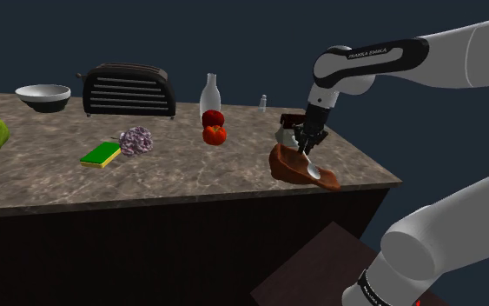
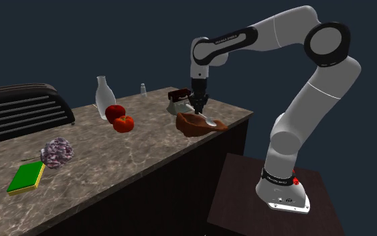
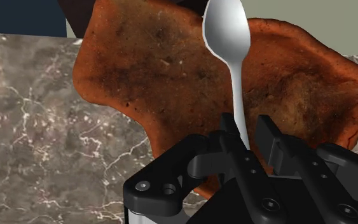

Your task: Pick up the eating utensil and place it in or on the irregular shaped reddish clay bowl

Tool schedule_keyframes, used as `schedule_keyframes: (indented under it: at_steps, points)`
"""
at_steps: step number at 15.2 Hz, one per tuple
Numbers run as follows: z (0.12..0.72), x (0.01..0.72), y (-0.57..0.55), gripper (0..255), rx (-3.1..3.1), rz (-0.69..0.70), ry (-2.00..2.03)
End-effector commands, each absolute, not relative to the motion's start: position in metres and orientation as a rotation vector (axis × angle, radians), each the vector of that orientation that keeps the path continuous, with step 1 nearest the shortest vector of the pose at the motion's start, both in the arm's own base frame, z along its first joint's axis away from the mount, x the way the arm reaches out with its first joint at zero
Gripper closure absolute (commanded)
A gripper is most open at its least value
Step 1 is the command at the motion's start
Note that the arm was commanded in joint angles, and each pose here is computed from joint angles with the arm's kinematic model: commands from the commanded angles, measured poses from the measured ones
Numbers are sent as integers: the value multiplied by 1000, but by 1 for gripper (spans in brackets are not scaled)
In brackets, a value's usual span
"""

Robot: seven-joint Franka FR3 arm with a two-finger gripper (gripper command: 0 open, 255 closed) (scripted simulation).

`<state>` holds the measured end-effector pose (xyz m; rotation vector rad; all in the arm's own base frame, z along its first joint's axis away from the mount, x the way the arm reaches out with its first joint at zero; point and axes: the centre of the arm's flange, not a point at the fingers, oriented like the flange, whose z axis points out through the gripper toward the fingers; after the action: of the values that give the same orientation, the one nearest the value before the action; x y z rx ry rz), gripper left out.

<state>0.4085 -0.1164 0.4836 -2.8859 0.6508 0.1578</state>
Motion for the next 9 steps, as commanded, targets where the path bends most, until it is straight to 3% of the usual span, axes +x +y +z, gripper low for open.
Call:
schedule_keyframes:
  at_steps: [1,5,6,9]
  points:
    - [483,409,-117,255,-2886,157,651]
    - [483,408,-117,255,-2886,157,651]
    - [483,408,-117,0,-2886,157,651]
    - [483,408,-117,0,-2886,157,651]
